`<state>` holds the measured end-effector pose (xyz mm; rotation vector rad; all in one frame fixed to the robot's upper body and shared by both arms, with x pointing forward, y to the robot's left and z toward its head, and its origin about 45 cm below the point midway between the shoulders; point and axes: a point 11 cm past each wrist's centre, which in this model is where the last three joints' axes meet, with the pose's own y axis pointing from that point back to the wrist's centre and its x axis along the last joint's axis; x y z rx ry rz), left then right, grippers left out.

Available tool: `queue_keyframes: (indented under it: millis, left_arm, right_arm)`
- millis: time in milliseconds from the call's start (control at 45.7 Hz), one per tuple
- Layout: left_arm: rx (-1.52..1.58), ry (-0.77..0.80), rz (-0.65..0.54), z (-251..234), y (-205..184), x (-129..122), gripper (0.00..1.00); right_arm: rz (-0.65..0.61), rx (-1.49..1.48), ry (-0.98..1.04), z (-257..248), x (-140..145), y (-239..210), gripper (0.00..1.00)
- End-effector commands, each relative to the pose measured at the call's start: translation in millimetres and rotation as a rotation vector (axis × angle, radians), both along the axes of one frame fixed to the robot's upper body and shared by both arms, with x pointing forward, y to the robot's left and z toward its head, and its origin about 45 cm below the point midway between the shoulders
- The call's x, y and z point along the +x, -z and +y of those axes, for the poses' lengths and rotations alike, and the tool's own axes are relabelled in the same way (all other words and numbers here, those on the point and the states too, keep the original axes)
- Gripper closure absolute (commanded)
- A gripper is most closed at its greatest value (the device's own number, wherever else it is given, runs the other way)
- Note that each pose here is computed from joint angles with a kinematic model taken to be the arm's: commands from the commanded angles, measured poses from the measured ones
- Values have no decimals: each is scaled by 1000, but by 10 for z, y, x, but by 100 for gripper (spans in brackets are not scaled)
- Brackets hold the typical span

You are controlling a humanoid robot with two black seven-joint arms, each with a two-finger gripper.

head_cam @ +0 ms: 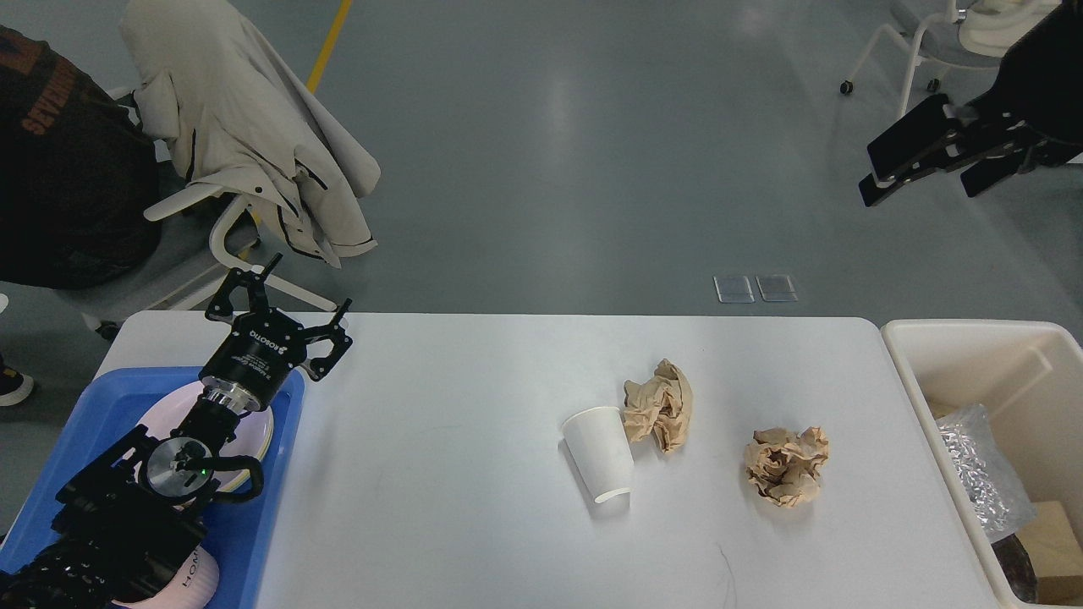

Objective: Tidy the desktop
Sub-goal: 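Reach the right gripper to the crumpled brown paper and grasp it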

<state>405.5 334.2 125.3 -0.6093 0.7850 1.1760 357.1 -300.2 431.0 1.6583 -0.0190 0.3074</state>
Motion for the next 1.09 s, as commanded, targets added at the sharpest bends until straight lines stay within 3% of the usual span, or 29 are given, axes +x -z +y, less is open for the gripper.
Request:
queue_keyframes:
  millis: [0, 131, 219, 307, 438, 1007, 1073]
  left_arm:
    - [0, 0, 0, 0, 0, 0, 0]
    - [0, 1, 1, -1, 1, -1, 0]
    - [0, 2, 0, -2, 0, -1, 0]
    - [0, 2, 0, -2, 0, -1, 0]
    - [0, 2, 0, -2, 0, -1, 0]
    - [0, 2, 0, -2, 0, -1, 0]
    - [-1, 3, 0, -10, 2, -1, 0]
  right_arm:
    - [41, 37, 28, -120, -10, 653, 0]
    - [-46, 21, 57, -306, 44, 1544, 0]
    - [-13, 10, 145, -425, -58, 2104, 0]
    - [-7, 16, 190, -463, -73, 2484, 0]
    - [-122, -20, 161, -541, -72, 3019, 0]
    - [-121, 73, 288, -432, -296, 3711, 0]
    - [-119, 72, 289, -438, -316, 3730, 9]
